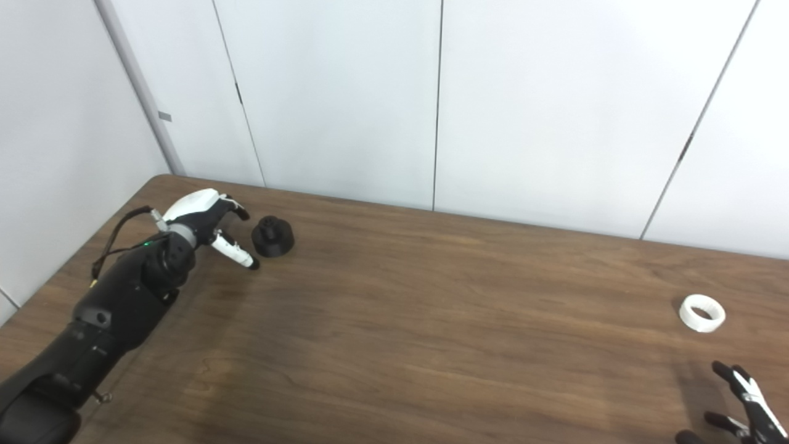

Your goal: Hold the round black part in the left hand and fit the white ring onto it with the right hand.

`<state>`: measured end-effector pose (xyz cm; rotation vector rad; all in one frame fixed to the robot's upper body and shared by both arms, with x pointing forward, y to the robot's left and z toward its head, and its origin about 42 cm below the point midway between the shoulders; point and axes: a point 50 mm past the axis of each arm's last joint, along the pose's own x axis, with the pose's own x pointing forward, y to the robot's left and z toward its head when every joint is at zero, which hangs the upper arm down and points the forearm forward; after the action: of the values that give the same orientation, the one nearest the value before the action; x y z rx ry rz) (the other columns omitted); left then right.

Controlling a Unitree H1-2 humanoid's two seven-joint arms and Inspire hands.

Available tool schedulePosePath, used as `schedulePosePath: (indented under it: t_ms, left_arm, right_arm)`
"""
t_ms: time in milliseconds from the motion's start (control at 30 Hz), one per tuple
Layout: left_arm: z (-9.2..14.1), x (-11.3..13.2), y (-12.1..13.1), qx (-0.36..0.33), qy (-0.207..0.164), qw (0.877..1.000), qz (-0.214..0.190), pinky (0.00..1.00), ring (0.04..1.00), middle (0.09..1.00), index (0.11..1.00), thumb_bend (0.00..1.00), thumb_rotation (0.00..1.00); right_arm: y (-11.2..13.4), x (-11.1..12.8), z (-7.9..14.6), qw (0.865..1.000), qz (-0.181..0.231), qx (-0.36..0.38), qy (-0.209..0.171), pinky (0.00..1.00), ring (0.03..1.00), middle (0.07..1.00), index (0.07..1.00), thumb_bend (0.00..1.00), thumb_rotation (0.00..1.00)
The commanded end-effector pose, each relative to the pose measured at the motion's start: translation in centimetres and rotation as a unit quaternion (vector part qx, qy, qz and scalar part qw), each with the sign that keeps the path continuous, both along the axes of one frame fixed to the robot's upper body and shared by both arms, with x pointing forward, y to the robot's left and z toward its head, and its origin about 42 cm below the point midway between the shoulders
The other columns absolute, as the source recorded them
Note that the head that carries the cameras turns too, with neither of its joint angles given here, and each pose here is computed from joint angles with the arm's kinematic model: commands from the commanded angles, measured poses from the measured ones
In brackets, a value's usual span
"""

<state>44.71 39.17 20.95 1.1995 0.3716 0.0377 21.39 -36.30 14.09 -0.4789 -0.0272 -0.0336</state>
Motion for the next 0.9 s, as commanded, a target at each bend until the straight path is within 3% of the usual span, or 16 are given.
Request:
schedulePosePath:
  t_ms: [0,233,467,867]
  left_arm:
    - [1.6,1.3,-1.4,-0.005,-0.022,0.999,-0.027,1.00,1.000,1.000,0.775,1.00,0.17]
    - [1.4,2.0,-3.0,-0.020,-0.023,0.999,-0.038,1.00,1.000,1.000,0.804,1.00,0.17]
    - [1.4,2.1,-3.5,-0.028,-0.022,0.998,-0.044,1.00,1.000,1.000,0.809,1.00,0.18]
    - [1.1,1.9,-2.6,-0.009,-0.009,1.000,-0.027,1.00,1.000,1.000,0.746,0.98,0.13]
  right_arm:
    - [-0.4,-0.2,0.4,1.000,0.000,-0.008,-0.001,0.84,0.981,1.000,0.915,0.69,0.61]
    - [-0.3,-0.2,0.5,1.000,0.001,-0.014,-0.002,0.87,0.990,1.000,0.915,0.68,0.62]
    - [-0.3,-0.3,0.5,1.000,0.001,-0.001,-0.002,0.82,0.971,1.000,0.921,0.67,0.59]
    - [-0.3,-0.2,0.5,1.000,0.001,-0.012,-0.003,0.84,0.976,1.000,0.921,0.67,0.61]
